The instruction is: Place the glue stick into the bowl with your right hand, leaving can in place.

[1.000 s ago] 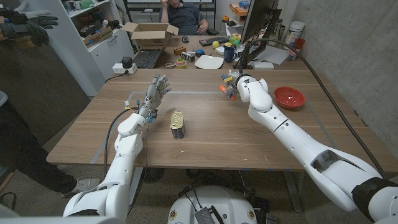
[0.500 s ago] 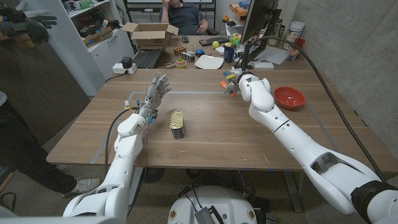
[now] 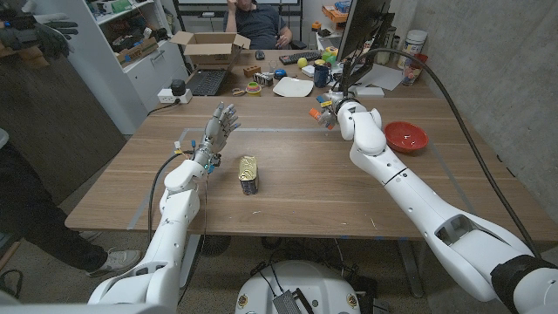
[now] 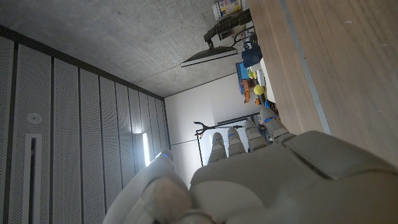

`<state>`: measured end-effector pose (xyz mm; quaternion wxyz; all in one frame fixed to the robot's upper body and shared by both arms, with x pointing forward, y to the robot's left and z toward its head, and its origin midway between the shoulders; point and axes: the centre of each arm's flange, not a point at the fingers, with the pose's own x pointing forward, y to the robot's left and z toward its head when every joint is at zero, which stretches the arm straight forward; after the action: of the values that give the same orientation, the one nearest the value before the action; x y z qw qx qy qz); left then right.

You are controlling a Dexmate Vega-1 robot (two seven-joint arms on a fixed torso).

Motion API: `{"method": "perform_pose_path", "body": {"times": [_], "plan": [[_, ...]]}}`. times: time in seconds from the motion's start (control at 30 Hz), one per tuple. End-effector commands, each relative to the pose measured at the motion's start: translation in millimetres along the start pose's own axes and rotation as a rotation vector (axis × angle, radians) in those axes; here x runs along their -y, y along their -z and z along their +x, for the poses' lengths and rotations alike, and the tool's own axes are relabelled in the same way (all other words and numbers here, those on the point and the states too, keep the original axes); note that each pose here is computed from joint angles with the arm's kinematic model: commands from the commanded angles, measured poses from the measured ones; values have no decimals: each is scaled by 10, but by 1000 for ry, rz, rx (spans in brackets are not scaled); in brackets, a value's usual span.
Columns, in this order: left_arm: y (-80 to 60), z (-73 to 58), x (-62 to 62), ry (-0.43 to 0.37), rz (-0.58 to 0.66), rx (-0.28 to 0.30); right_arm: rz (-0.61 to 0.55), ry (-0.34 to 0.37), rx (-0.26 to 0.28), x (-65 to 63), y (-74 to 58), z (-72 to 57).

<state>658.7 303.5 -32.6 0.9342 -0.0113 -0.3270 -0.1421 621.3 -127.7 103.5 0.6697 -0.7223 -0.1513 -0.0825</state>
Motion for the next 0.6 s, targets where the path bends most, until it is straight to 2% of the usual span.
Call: {"method": "perform_pose_path", "body": {"times": [0.03,0.6], "plan": [[-15,-37,39,3,5,-1,-8,5,-58,52,156,44],[-61,-73,114,7,14,7,5,6,-124,78,409,-10]]}}
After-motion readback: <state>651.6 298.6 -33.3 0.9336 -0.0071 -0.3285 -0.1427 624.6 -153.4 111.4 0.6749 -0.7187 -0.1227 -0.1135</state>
